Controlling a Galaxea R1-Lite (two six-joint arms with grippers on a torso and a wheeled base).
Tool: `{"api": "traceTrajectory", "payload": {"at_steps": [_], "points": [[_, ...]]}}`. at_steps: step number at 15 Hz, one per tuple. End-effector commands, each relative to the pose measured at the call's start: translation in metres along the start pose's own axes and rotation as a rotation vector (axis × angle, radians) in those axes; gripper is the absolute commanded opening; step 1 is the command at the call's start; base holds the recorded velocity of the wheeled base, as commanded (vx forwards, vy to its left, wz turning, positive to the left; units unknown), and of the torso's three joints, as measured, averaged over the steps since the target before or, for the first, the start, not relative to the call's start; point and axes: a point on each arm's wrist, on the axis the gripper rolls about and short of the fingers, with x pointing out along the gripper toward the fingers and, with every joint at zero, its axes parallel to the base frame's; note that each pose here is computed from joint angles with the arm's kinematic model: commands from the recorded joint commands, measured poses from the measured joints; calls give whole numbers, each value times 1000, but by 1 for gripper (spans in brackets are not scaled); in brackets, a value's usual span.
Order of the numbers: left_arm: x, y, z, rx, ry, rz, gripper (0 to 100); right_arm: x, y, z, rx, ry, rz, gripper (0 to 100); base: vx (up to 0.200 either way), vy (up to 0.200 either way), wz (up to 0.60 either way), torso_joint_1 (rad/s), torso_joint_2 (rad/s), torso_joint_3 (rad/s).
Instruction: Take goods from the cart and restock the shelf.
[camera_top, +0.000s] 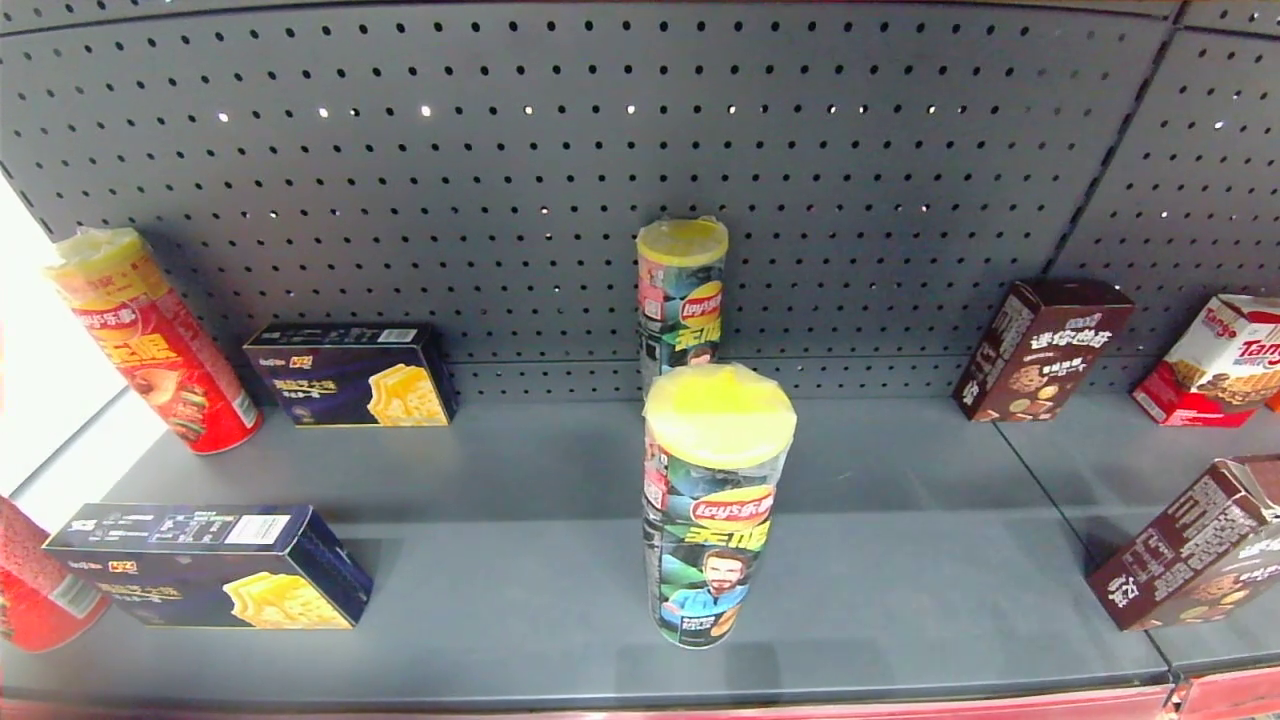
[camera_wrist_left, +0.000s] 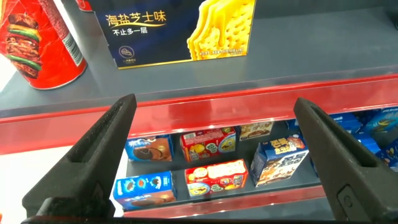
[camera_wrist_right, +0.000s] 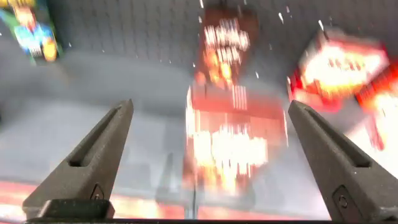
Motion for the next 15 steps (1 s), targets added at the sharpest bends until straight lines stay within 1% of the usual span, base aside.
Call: {"api": "traceTrajectory", "payload": {"at_steps": [1,2,3,4,5,7,8,9,10,15], "points": [[0,0,0,-2,0,1,100,-41,11,-57,-2,-11,-67,100,0,0,0,0,0,0],[0,0,0,-2,0,1,100,-50,17,-87,24,1,-99,100,0,0,0,0,0,0],[0,0,0,0,0,0,100,-51,21,-110,64,14,-105,100,0,0,0,0,0,0],[0,0,0,-2,0,0,100,-49,21,-115,81,9,-121,100,0,0,0,0,0,0],[0,0,0,-2,0,1,100,-49,20,-116,94,18,-145,100,0,0,0,0,0,0],[0,0,0,-2,0,1,100,-49,22,-127,104,126,-121,100,0,0,0,0,0,0],[0,0,0,-2,0,1,100,-50,22,-128,119,127,-107,100,0,0,0,0,0,0],[0,0,0,-2,0,0,100,-49,22,-128,164,137,-136,100,0,0,0,0,0,0],[0,0,0,-2,0,1,100,-49,22,-128,167,137,-154,100,0,0,0,0,0,0],[0,0,0,-4,-1,6,100,-49,22,-128,148,137,-155,100,0,0,0,0,0,0]]}}
